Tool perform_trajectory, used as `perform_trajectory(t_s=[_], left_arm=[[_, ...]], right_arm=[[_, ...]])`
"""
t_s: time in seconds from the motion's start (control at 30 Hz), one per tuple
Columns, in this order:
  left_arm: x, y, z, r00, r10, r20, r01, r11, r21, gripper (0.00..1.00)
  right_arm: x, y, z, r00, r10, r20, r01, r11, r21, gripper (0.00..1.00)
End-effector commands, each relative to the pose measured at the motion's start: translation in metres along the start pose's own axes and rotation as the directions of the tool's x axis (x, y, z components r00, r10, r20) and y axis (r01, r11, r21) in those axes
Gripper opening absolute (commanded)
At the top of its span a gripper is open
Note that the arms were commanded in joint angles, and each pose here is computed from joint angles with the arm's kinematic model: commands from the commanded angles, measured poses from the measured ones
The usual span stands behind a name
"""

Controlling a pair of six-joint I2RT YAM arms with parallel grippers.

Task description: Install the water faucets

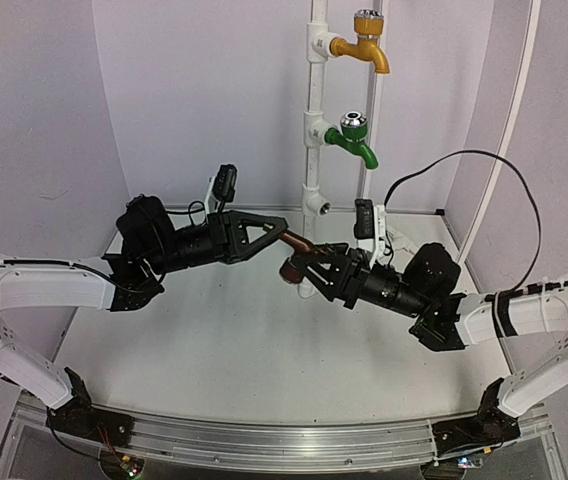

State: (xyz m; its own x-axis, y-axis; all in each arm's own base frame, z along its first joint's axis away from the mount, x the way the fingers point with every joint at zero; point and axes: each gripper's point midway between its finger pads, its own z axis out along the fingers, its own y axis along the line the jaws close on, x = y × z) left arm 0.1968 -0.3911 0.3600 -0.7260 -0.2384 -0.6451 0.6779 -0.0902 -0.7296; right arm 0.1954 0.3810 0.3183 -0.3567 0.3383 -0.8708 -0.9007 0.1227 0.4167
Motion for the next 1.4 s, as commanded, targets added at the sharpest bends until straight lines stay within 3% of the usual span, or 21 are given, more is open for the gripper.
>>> perform_trajectory(t_s=[0.0, 0.2, 0.3, 0.37, 0.4, 0.5, 0.53, 0.57, 0.63, 0.73, 0.83, 0.87, 0.97, 1.03, 1.2, 1.27, 1.37], left_arm=[[-0.012, -0.026, 0.002, 0.999, 0.038, 0.034, -0.041, 0.995, 0.088, 0.0], [-0.013, -0.031, 0.002, 0.998, 0.05, 0.033, -0.053, 0.993, 0.104, 0.0], [-0.013, -0.031, 0.003, 0.998, 0.052, 0.026, -0.055, 0.992, 0.111, 0.0], [-0.011, -0.026, 0.003, 0.999, 0.039, 0.025, -0.041, 0.994, 0.096, 0.02], [-0.01, -0.021, 0.002, 0.999, 0.029, 0.028, -0.032, 0.996, 0.083, 0.06], [-0.007, -0.005, -0.008, 0.999, 0.01, 0.048, -0.011, 1.0, 0.026, 0.5], [-0.008, 0.002, -0.013, 0.998, 0.005, 0.056, -0.004, 1.0, -0.001, 0.58], [-0.008, 0.011, -0.017, 0.998, -0.005, 0.061, 0.007, 0.999, -0.033, 0.64], [-0.013, 0.028, -0.028, 0.997, -0.016, 0.07, 0.023, 0.994, -0.108, 0.71], [-0.017, 0.06, -0.039, 0.999, 0.005, 0.043, 0.009, 0.951, -0.309, 0.74], [-0.021, 0.071, -0.043, 0.998, 0.06, 0.002, -0.054, 0.913, -0.405, 0.74], [-0.022, 0.071, -0.043, 0.997, 0.074, -0.005, -0.07, 0.907, -0.416, 0.74], [-0.029, 0.07, -0.037, 0.994, 0.108, -0.02, -0.106, 0.902, -0.419, 0.75], [-0.033, 0.066, -0.028, 0.992, 0.122, -0.038, -0.127, 0.909, -0.396, 0.76], [-0.005, 0.049, 0.017, 0.978, 0.041, -0.205, -0.084, 0.974, -0.208, 0.82], [0.02, 0.037, 0.038, 0.957, 0.041, -0.286, -0.081, 0.988, -0.13, 0.92], [0.043, 0.033, 0.054, 0.938, 0.01, -0.346, -0.045, 0.995, -0.091, 0.97]], right_arm=[[-0.033, 0.016, 0.013, 0.993, -0.006, 0.114, 0.014, 0.997, -0.071, 0.45], [-0.031, 0.014, 0.024, 0.993, 0.016, 0.119, -0.004, 0.995, -0.103, 0.29], [-0.032, 0.014, 0.026, 0.992, 0.019, 0.128, -0.005, 0.994, -0.111, 0.05], [-0.031, 0.011, 0.021, 0.99, 0.02, 0.137, -0.009, 0.996, -0.087, 0.0], [-0.031, 0.008, 0.017, 0.989, 0.016, 0.146, -0.007, 0.998, -0.065, 0.0], [-0.023, -0.008, -0.006, 0.988, -0.02, 0.154, 0.012, 0.999, 0.053, 0.0], [-0.017, -0.016, -0.014, 0.99, -0.053, 0.13, 0.039, 0.994, 0.106, 0.0], [-0.015, -0.02, -0.02, 0.989, -0.112, 0.1, 0.096, 0.983, 0.157, 0.0], [0.012, -0.05, -0.031, 0.981, -0.164, -0.103, 0.188, 0.931, 0.313, 0.0], [0.031, -0.081, -0.055, 0.875, -0.253, -0.412, 0.43, 0.797, 0.424, 0.0], [0.036, -0.096, -0.084, 0.7, -0.305, -0.646, 0.644, 0.662, 0.384, 0.0], [0.035, -0.1, -0.094, 0.64, -0.31, -0.703, 0.698, 0.618, 0.362, 0.0], [0.014, -0.102, -0.109, 0.547, -0.327, -0.771, 0.786, 0.516, 0.339, 0.0], [0.009, -0.088, -0.107, 0.547, -0.343, -0.764, 0.772, 0.559, 0.302, 0.0], [0.004, -0.031, -0.076, 0.693, -0.395, -0.603, 0.604, 0.775, 0.187, 0.0], [-0.001, -0.019, -0.068, 0.73, -0.394, -0.558, 0.563, 0.81, 0.164, 0.0], [-0.005, -0.003, -0.061, 0.752, -0.408, -0.517, 0.529, 0.842, 0.104, 0.0]])
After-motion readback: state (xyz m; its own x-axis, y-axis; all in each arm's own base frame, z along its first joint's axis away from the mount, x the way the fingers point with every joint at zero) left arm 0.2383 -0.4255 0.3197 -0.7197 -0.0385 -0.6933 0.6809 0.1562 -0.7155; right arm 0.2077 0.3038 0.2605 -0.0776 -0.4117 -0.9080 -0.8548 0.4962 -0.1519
